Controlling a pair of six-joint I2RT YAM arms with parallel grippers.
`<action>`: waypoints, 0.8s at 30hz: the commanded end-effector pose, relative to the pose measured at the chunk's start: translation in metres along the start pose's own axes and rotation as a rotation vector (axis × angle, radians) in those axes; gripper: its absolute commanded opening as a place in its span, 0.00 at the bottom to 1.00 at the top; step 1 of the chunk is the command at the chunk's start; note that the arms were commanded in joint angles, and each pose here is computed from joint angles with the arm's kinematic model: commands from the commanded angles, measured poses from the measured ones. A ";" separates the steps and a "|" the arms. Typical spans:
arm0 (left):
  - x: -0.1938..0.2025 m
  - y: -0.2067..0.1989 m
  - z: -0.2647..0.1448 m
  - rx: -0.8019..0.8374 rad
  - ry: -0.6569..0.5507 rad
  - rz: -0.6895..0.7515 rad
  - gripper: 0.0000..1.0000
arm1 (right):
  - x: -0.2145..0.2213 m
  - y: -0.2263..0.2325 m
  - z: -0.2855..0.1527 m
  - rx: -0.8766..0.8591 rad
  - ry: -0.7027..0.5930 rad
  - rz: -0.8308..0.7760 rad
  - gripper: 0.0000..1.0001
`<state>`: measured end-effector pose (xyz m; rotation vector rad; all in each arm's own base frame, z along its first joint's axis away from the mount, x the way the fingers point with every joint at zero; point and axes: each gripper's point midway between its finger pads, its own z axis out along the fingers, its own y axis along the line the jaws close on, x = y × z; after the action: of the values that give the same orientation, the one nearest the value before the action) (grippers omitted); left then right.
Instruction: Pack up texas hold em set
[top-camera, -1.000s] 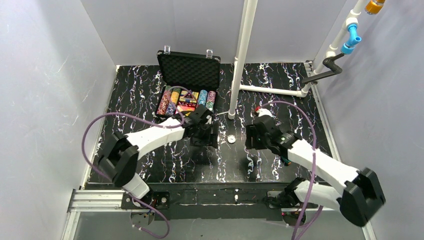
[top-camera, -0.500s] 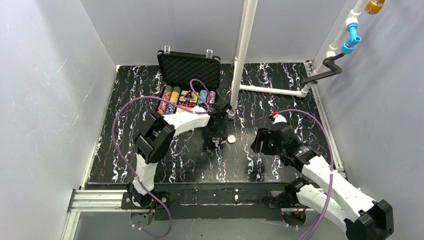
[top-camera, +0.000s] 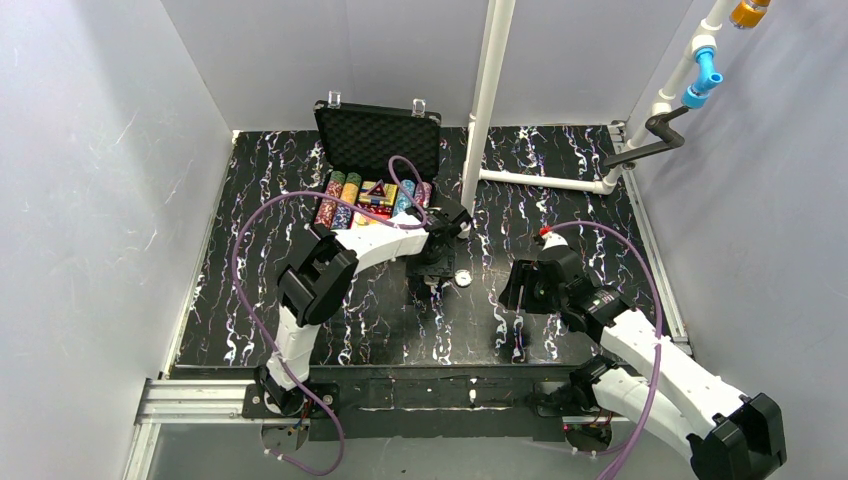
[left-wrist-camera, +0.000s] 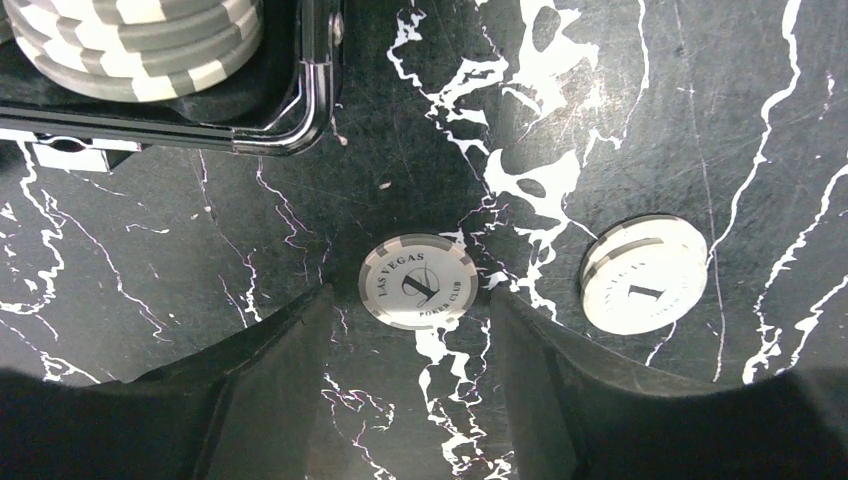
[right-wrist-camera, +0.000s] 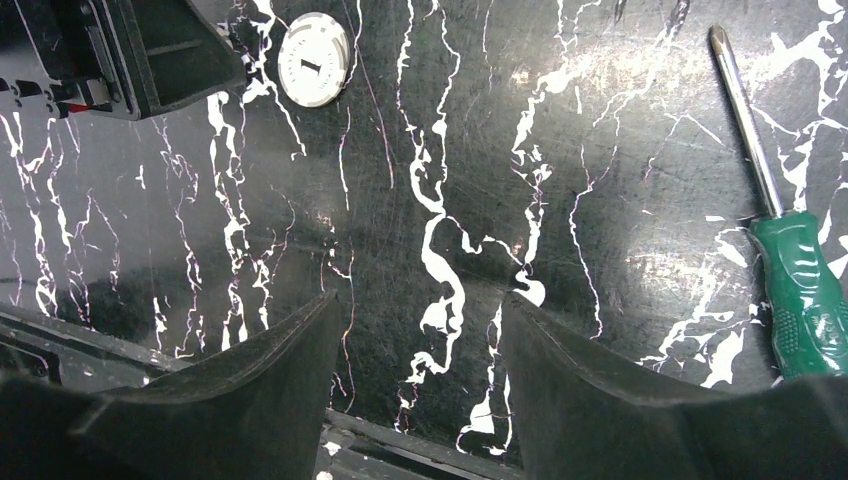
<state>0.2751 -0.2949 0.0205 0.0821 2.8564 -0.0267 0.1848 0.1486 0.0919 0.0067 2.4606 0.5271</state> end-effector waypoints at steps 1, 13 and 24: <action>0.009 0.014 0.014 -0.099 0.024 0.028 0.56 | -0.007 0.004 0.002 -0.013 -0.018 0.006 0.68; 0.005 0.012 0.010 -0.060 0.003 0.089 0.26 | -0.006 0.003 0.002 -0.011 -0.013 0.005 0.67; -0.003 0.003 -0.031 0.051 -0.063 0.072 0.14 | -0.005 0.003 0.002 -0.012 -0.011 0.005 0.67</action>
<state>0.2741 -0.2924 0.0252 0.1902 2.8227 -0.0301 0.1850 0.1481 0.0887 0.0102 2.4745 0.5188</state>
